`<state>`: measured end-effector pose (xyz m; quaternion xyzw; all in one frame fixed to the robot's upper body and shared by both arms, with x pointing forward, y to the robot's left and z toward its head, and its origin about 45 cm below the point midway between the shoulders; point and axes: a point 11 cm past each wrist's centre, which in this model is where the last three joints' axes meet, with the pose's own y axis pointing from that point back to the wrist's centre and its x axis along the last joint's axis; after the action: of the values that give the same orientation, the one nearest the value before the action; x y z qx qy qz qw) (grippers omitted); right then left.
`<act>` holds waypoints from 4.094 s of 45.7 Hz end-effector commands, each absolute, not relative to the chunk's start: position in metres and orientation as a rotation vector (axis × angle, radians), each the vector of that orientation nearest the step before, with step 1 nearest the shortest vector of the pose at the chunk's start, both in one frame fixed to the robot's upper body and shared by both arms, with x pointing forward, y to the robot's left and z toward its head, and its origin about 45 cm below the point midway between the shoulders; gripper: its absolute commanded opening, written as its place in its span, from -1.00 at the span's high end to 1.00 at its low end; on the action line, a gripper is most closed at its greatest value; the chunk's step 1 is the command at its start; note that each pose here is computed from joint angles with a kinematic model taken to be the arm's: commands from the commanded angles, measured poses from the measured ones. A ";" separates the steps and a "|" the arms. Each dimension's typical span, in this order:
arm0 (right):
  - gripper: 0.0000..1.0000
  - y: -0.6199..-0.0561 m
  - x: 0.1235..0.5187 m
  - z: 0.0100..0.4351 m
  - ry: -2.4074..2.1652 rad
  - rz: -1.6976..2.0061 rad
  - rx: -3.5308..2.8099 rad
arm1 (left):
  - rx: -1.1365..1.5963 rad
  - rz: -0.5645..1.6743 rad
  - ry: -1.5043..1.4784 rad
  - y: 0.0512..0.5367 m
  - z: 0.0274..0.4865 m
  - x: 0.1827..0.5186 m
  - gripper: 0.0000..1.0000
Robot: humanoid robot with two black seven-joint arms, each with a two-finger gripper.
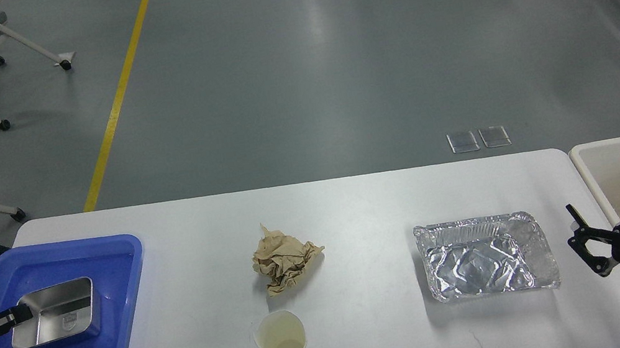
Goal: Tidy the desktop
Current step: 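Lower the steel tray into the blue tray and release it, then withdraw the left gripper above the blue tray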
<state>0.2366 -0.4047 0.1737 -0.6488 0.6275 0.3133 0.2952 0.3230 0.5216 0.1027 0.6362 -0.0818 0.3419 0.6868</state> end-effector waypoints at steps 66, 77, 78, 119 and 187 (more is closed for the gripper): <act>-1.00 -0.407 0.238 0.179 1.678 0.818 -1.761 | -0.034 1.347 0.228 0.298 0.181 0.354 -0.81; -1.00 -0.419 0.242 0.195 1.727 0.759 -1.869 | -0.258 1.435 0.407 0.304 0.156 0.339 -0.89; -1.00 -0.421 0.243 0.198 1.732 0.751 -1.882 | -0.286 1.431 0.426 0.303 0.153 0.339 -0.89; -1.00 -0.476 0.264 0.307 1.983 -0.256 -3.371 | -0.522 1.536 0.725 0.310 0.092 0.332 -0.92; -1.00 -0.443 0.219 0.269 0.548 -2.336 -3.855 | -0.460 1.457 0.741 0.273 0.090 0.337 -0.93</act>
<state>0.2229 -0.4431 0.2761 -0.6608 0.0971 -0.3673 -0.6473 0.3371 0.2731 0.0896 -0.2035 0.3276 0.6433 0.6614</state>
